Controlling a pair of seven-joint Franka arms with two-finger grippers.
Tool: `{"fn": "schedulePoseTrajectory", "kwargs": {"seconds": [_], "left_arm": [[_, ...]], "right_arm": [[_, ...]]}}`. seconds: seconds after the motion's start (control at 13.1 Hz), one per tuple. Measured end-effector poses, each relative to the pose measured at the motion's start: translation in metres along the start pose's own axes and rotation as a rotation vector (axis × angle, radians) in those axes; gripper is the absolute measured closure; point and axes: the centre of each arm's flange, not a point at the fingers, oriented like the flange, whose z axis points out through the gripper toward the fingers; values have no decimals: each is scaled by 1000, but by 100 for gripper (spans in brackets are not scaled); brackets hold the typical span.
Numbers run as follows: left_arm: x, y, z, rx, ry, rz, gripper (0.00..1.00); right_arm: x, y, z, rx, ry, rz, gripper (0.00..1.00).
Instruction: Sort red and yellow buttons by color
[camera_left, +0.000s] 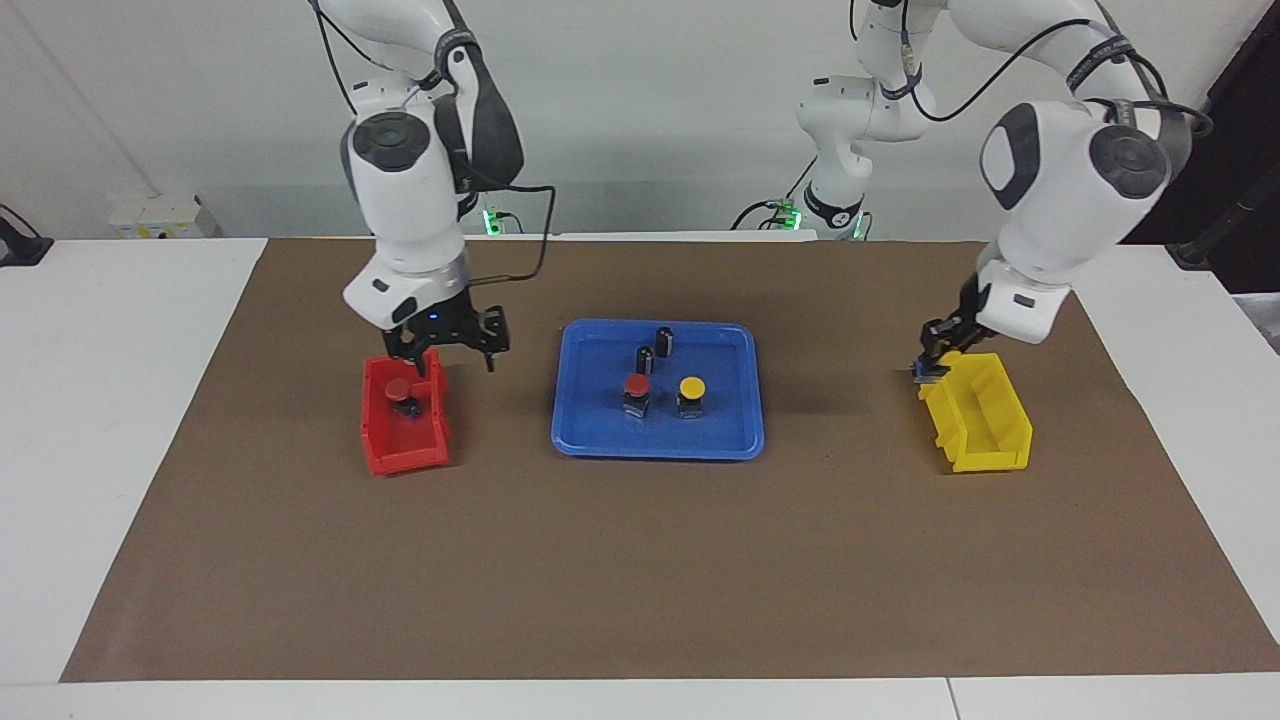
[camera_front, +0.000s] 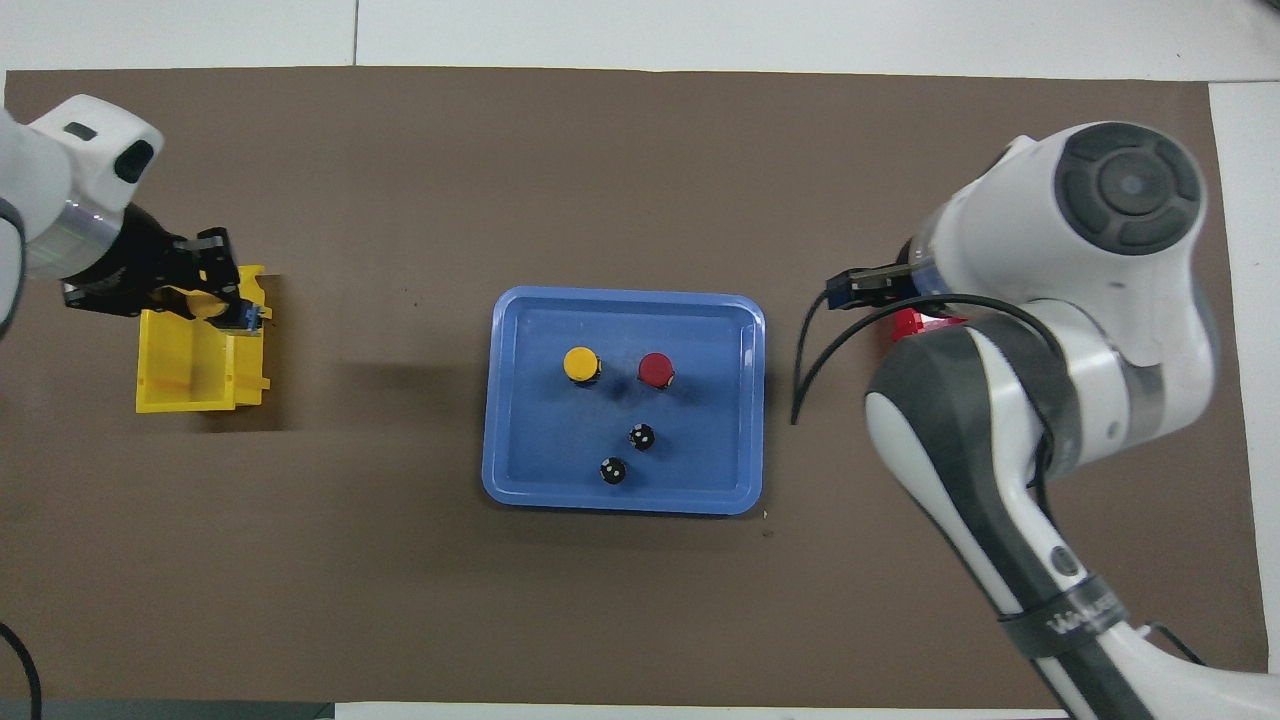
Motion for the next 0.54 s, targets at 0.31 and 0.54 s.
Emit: {"fn": "schedulePoseTrajectory", "kwargs": {"seconds": [0.31, 0.54], "left_arm": [[15, -59, 39, -28, 66, -72, 59], [3, -81, 85, -35, 83, -68, 59]], "right_arm": [[-33, -116, 43, 0, 16, 45, 0], [-40, -137, 79, -17, 10, 46, 0]]}}
